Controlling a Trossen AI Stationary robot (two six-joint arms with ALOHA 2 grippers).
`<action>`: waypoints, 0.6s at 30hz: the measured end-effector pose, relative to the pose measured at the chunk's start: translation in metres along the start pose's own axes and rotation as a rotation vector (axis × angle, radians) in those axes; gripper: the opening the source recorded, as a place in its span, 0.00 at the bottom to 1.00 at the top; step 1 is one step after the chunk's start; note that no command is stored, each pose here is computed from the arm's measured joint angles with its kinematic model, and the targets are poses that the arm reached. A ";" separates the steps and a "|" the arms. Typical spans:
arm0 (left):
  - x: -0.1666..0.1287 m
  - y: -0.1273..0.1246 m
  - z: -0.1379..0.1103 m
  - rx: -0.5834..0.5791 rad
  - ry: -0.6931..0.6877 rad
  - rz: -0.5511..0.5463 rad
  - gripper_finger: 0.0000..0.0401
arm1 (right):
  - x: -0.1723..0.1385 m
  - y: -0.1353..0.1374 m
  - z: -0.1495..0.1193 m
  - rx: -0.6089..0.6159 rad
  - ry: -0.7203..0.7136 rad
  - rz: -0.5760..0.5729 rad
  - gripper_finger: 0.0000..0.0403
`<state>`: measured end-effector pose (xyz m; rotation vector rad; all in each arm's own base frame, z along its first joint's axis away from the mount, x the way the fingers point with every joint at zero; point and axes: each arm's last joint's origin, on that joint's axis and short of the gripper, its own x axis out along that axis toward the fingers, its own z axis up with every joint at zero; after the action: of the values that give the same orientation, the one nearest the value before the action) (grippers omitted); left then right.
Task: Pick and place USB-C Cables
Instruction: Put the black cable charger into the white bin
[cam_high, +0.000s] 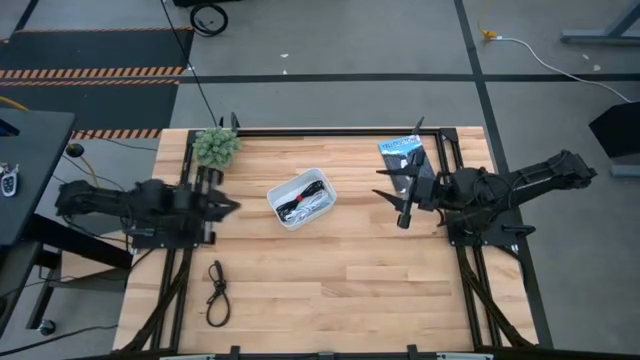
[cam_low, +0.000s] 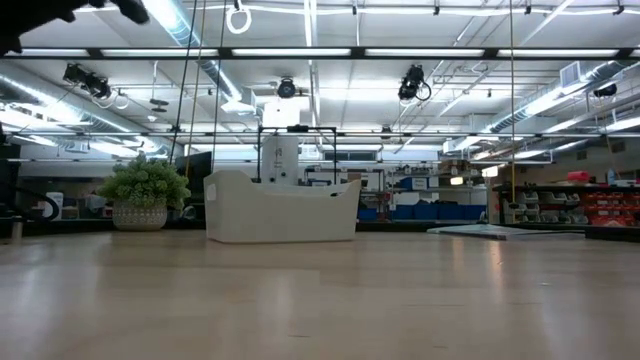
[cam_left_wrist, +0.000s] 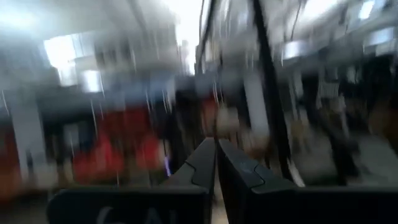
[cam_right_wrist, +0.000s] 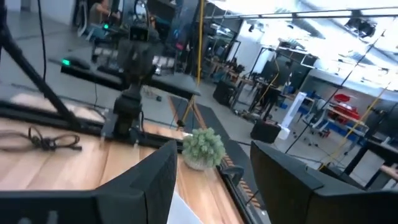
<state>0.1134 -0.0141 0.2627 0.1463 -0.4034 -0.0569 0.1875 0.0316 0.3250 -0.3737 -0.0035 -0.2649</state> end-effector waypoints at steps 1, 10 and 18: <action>0.006 0.000 -0.003 -0.032 0.088 0.003 0.06 | 0.000 0.000 0.000 0.022 0.003 -0.001 0.52; 0.031 -0.002 0.003 -0.288 0.989 0.049 0.06 | 0.000 0.004 -0.001 0.297 0.019 0.014 0.52; 0.032 -0.018 0.013 -0.436 1.340 -0.105 0.03 | 0.004 0.021 0.000 0.413 0.014 0.074 0.52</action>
<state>0.1367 -0.0367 0.2840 -0.2364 0.9556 -0.1333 0.1963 0.0495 0.3175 0.0382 -0.0301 -0.1871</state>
